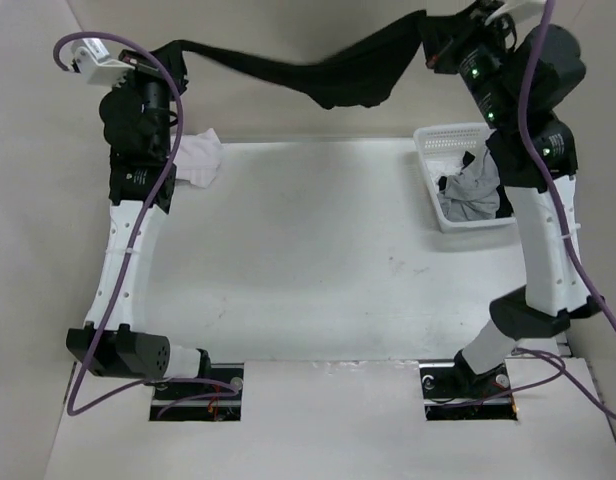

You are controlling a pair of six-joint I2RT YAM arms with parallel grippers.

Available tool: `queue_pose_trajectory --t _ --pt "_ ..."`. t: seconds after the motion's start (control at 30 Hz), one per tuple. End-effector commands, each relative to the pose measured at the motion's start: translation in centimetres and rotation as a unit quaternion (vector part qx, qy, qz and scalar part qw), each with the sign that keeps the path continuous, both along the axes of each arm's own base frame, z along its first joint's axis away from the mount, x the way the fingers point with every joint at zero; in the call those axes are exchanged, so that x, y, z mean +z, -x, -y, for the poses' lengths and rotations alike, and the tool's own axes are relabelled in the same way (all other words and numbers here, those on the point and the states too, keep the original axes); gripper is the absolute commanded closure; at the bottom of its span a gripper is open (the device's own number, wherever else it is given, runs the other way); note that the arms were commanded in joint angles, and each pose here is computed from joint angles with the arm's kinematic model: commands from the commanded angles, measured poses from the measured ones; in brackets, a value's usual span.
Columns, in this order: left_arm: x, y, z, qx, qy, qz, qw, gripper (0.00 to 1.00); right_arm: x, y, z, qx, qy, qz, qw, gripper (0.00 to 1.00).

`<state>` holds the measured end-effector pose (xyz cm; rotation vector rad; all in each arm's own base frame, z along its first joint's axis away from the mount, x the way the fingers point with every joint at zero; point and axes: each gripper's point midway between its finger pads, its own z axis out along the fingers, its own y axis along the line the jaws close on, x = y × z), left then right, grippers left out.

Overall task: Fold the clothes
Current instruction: Flatten the tank top out

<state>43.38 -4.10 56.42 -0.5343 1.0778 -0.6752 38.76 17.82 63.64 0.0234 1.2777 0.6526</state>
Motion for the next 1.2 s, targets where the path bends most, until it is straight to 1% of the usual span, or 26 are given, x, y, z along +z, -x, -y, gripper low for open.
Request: queue_pose_trajectory --t 0.0,0.1,0.2,0.23,0.3,0.4,0.43,0.5,0.57,0.67,0.7,0.77,0.8,0.83,0.9,0.93,0.97,1.0,1.1,1.17 --pt "-3.1 -0.3 0.4 -0.003 -0.016 -0.029 0.999 1.0 -9.8 -4.2 -1.6 -0.003 0.052 -0.108 0.993 1.0" --pt "-6.9 0.7 1.4 -0.012 -0.011 -0.053 0.998 1.0 -14.9 -3.2 -1.2 -0.005 0.057 -0.141 0.988 1.0" --pt "-12.8 2.8 2.6 -0.021 0.001 -0.088 0.996 1.0 -22.7 -1.1 -0.6 -0.01 0.062 -0.197 0.978 1.0" --pt "-15.3 3.9 2.9 -0.023 0.003 -0.101 0.995 1.0 -25.8 0.2 -0.8 -0.007 0.06 -0.219 0.974 1.0" --pt "-21.8 6.5 3.3 -0.021 0.006 -0.143 0.989 1.0 -31.6 2.7 -1.2 0.003 0.053 -0.258 0.965 1.0" --pt "-30.9 11.5 2.0 -0.003 0.004 -0.206 0.978 1.0 -40.5 8.2 -2.4 0.029 0.048 -0.32 0.946 1.0" --pt "-33.1 13.0 1.3 0.003 0.003 -0.23 0.973 1.0 -42.9 10.2 -2.8 0.043 0.048 -0.339 0.938 1.0" --pt "-35.5 16.0 0.2 0.005 -0.008 -0.266 0.964 1.0 -46.8 14.5 -3.7 0.08 0.057 -0.378 0.92 1.0" --pt "-36.2 18.8 -0.8 0.01 -0.015 -0.289 0.957 1.0 -49.4 19.0 -4.5 0.122 0.068 -0.415 0.899 1.0" --pt "-34.7 22.4 -1.3 0.003 -0.008 -0.305 0.952 1.0 -51.7 25.3 -4.6 0.172 0.085 -0.466 0.864 1.0" --pt "-33.6 23.5 -1.6 0.004 0.0 -0.299 0.954 1.0 -52.0 27.5 -4.5 0.193 0.092 -0.481 0.85 1.0" --pt "-31.3 25.6 -2.8 0.02 0.012 -0.279 0.96 1.0 -51.5 31.0 -4.2 0.223 0.086 -0.502 0.831 1.0" --pt "-30.7 26.2 -3.3 0.029 0.012 -0.276 0.961 1.0 -51.1 32.6 -4.1 0.24 0.08 -0.508 0.823 1.0" --pt "-30.2 27.0 -4.2 0.046 0.009 -0.274 0.961 0.99 -50.5 33.7 -4.0 0.25 0.073 -0.51 0.82 1.0" --pt "-30.8 27.7 -5.3 0.074 -0.003 -0.285 0.956 0.99 -49.9 35.2 -3.7 0.258 0.066 -0.513 0.816 1.0" --pt "-32.2 27.5 -5.5 0.081 -0.011 -0.3 0.95 0.99 -50.0 35.7 -3.6 0.258 0.068 -0.514 0.815 1.0" --pt "-32.6 27.3 -5.1 0.072 -0.007 -0.301 0.951 0.99 -50.4 36.1 -3.7 0.257 0.076 -0.515 0.814 1.0" --pt "-32.0 27.2 -4.9 0.066 -0.005 -0.292 0.954 0.99 -51.1 36.4 -3.8 0.253 0.09 -0.518 0.812 1.0" --pt "-33.6 26.1 -4.0 0.051 -0.002 -0.314 0.948 0.99 -53.4 36.0 -3.9 0.222 0.134 -0.532 0.806 1.0" --pt "-33.8 24.9 -2.9 0.027 0.009 -0.309 0.951 0.99 -52.7 35.0 -4.4 0.209 0.133 -0.523 0.816 1.0"
